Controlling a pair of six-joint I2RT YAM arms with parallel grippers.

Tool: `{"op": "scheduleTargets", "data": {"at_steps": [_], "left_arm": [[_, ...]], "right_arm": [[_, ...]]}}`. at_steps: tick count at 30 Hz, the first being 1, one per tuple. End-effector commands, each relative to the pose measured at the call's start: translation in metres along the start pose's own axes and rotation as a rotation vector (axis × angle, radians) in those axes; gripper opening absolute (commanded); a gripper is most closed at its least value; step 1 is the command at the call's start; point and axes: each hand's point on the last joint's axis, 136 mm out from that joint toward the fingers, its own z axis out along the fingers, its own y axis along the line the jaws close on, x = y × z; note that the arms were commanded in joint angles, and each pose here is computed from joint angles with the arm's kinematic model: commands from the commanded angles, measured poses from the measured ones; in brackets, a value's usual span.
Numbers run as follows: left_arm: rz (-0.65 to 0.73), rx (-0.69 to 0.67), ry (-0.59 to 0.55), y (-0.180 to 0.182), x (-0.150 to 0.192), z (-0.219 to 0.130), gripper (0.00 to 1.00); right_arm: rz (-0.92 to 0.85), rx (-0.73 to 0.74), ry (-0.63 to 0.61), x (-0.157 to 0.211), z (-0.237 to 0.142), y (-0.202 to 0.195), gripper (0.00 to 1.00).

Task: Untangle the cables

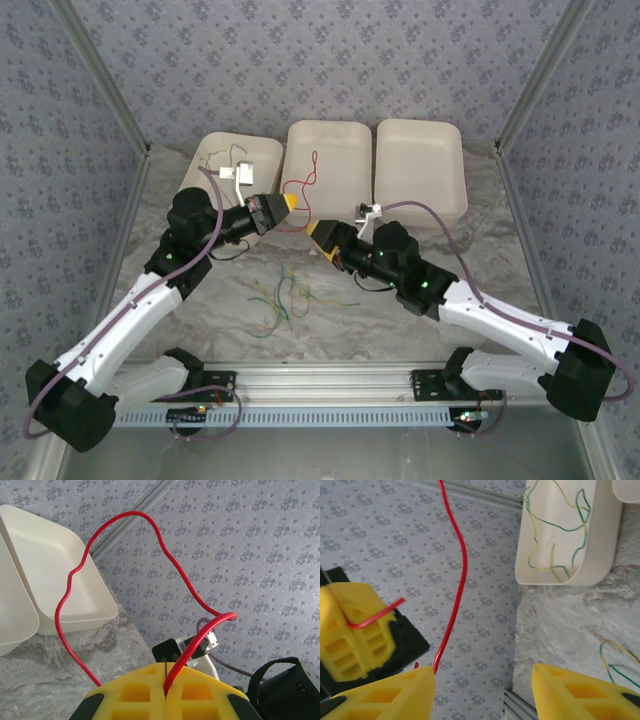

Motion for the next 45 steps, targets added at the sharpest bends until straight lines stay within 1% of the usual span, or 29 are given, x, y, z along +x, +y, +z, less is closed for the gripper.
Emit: {"op": "scheduleTargets", "data": {"at_steps": [1, 4, 9, 13, 18, 20, 24, 26, 29, 35, 40, 41, 43, 45], "left_arm": [[0.027, 0.034, -0.044, -0.011, -0.009, -0.002, 0.00], [0.026, 0.036, -0.044, -0.012, -0.009, 0.000, 0.00], [0.020, 0.031, -0.042, -0.009, -0.008, 0.002, 0.00], [0.019, 0.036, -0.048, -0.012, -0.008, 0.003, 0.00], [0.020, 0.047, -0.039, -0.016, -0.006, 0.006, 0.00], [0.016, 0.043, -0.035, -0.015, -0.005, 0.006, 0.00], [0.018, 0.038, -0.035, -0.015, -0.004, 0.004, 0.00], [0.018, 0.030, -0.035, -0.013, -0.003, 0.004, 0.00], [0.013, 0.024, -0.033, -0.011, -0.003, 0.005, 0.00], [0.004, 0.019, -0.032, -0.006, -0.001, 0.008, 0.00], [0.003, 0.025, -0.036, -0.009, -0.003, 0.007, 0.00], [0.001, 0.025, -0.035, -0.009, -0.003, 0.007, 0.00], [-0.001, 0.025, -0.036, -0.009, -0.003, 0.007, 0.00], [-0.004, 0.025, -0.036, -0.011, -0.004, 0.006, 0.00]], "right_arm": [[0.049, -0.065, -0.020, -0.005, 0.000, 0.017, 0.54], [0.078, -0.093, 0.001, 0.004, 0.005, 0.020, 0.54], [0.063, -0.110, 0.007, 0.013, 0.009, 0.030, 0.53], [0.066, -0.093, 0.000, 0.012, 0.017, 0.025, 0.49], [0.049, -0.104, -0.022, 0.005, 0.029, 0.028, 0.35], [0.027, -0.104, -0.035, 0.002, 0.029, 0.031, 0.26], [-0.036, -0.059, -0.056, -0.003, 0.025, 0.027, 0.15], [-0.058, -0.048, -0.065, -0.005, 0.022, 0.023, 0.15], [-0.082, -0.060, -0.075, -0.008, 0.020, 0.027, 0.23], [-0.080, -0.069, -0.066, -0.008, 0.025, 0.032, 0.29], [-0.059, -0.044, -0.065, -0.009, 0.032, 0.021, 0.29], [-0.053, -0.047, -0.066, -0.010, 0.034, 0.020, 0.27], [-0.053, -0.056, -0.064, -0.010, 0.036, 0.023, 0.13], [-0.083, -0.038, -0.058, -0.010, 0.036, 0.023, 0.01]]}}
